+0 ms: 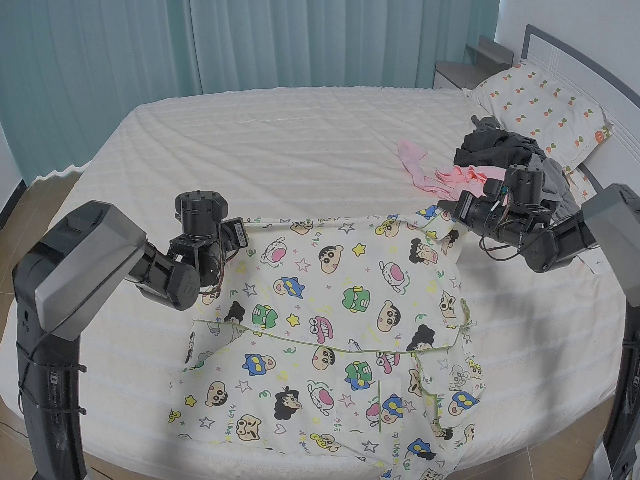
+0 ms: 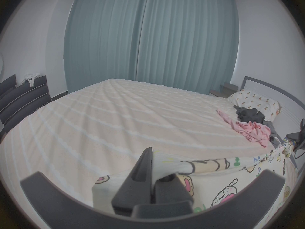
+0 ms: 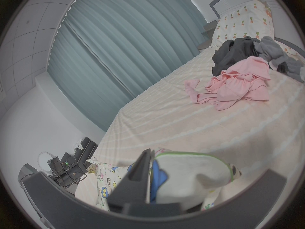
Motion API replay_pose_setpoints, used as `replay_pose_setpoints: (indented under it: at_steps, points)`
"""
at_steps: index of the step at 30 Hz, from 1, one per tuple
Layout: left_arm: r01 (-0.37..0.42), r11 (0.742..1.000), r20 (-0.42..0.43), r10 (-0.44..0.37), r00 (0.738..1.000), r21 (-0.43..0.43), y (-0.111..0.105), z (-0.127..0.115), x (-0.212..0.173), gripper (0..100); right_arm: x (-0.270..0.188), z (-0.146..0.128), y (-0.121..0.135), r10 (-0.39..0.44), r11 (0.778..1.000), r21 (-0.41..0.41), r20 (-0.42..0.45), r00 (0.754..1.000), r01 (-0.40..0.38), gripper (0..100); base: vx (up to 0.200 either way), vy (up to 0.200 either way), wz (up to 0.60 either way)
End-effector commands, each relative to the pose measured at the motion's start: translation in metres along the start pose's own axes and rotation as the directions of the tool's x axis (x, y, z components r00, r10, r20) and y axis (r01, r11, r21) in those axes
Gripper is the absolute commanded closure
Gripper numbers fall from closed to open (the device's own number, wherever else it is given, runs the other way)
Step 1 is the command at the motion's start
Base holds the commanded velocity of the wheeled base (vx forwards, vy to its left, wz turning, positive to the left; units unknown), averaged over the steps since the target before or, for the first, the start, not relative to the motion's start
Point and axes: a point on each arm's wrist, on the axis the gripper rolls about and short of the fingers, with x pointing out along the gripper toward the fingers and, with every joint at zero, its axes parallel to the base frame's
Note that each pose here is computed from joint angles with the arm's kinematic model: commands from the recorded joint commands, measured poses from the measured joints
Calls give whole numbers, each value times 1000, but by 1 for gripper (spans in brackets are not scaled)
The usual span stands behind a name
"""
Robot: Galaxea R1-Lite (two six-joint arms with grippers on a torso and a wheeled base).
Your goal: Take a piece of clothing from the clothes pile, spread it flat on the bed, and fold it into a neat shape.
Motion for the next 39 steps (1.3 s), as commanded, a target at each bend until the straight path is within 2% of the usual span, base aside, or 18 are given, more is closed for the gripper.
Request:
replay_pose_setpoints:
  at_steps: [1,2,3,6,7,11,17,22,24,25,26,27,29,30,31,32,34,39]
  points:
    - [-42,999,-36,42,998,11,10,-35,31,100,37,-30,-24,-32,999,18,-39,999,33,0,0,0,0]
    - [-52,999,-34,52,998,9,13,-41,41,100,45,-33,-26,-31,999,20,-41,999,32,0,0,0,0]
    - [-55,998,-34,55,998,7,14,-44,44,0,49,-35,-26,-30,999,21,-41,999,30,0,0,0,0]
    - [-63,998,-23,63,998,4,16,-46,50,0,53,-36,-28,-25,999,22,-33,999,26,0,0,0,0]
    - [-98,995,0,98,995,-3,20,-46,57,0,59,-33,-27,-24,999,39,-2,1000,24,0,0,0,0]
    - [-118,993,28,118,993,-18,26,-42,66,0,60,-26,-25,-39,991,129,32,999,35,0,0,0,0]
    - [-155,986,95,160,983,-56,43,-11,70,0,32,-7,-43,-97,983,159,42,994,89,0,0,0,0]
    - [-209,975,90,215,972,-75,71,41,53,0,-21,-2,-58,-102,978,178,-43,994,108,0,0,0,0]
    - [-214,974,86,221,972,-77,73,44,51,0,-29,-3,-60,-94,979,174,-62,994,103,0,0,0,0]
    - [-223,969,52,230,972,-106,84,59,35,0,-62,-12,-69,-50,986,152,-146,988,72,0,0,0,0]
    - [-223,969,52,230,972,-106,84,59,35,0,-65,-12,-70,-45,987,148,-152,987,68,0,0,0,0]
    - [-191,973,6,194,981,-126,88,64,18,0,-85,-19,-78,-17,992,123,-197,980,42,0,0,0,0]
    - [-174,976,-20,173,985,-130,90,64,10,0,-91,-22,-81,-9,993,117,-214,977,34,0,0,0,0]
    - [-101,983,-122,83,989,-152,96,61,-25,0,-109,-37,-93,14,995,103,-269,963,15,0,0,0,0]
    - [-101,983,-122,83,989,-152,96,61,-25,0,-109,-37,-93,14,995,103,-269,963,15,0,0,0,0]
    - [-48,982,-190,13,982,-181,100,55,-57,0,-121,-52,-103,19,995,103,-310,951,14,0,0,0,0]
    - [-26,978,-234,-24,972,-209,103,49,-78,0,-127,-62,-107,27,995,102,-337,941,9,0,0,0,0]
    - [19,928,-328,-151,932,-373,113,37,-141,0,-134,-94,-117,45,996,86,-421,906,-10,0,0,0,0]
